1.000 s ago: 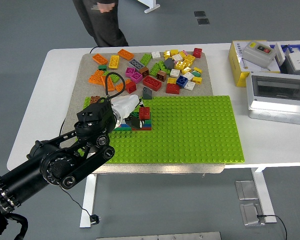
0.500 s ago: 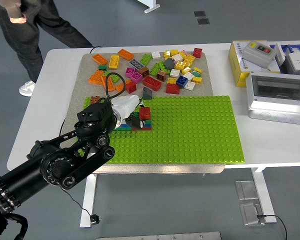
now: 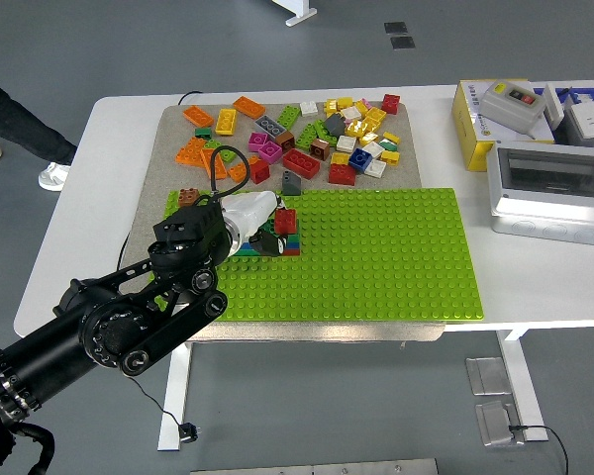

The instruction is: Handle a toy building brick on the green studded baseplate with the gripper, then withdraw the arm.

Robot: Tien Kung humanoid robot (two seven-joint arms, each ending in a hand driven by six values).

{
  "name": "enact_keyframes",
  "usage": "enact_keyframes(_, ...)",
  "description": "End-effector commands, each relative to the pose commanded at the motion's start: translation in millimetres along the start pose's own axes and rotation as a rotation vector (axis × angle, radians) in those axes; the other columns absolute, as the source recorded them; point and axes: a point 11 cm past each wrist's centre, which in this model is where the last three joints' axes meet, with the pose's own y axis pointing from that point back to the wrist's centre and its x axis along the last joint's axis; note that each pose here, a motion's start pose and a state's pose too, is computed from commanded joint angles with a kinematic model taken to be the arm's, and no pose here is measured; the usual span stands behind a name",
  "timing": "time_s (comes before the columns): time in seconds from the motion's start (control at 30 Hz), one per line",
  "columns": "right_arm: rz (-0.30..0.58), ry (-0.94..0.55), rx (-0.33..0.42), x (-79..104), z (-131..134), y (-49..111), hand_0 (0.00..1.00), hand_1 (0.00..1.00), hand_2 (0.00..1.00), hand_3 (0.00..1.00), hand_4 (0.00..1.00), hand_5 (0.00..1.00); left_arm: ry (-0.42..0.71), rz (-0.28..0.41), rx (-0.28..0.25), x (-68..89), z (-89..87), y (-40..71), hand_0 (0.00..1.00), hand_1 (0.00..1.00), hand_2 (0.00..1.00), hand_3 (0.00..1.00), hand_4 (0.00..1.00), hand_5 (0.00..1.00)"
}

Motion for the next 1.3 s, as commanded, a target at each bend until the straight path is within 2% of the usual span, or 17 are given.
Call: enact_keyframes(1.3,0.003,0.002,0.005,0.2,-0.7,0.0,0.689,0.642,0.625,0.659,0.431,0.801,0.004,-0.021,0.000,-1.1,-0.8,-0.2,0.932,0.933,0.932,0.762,0.557,0.222)
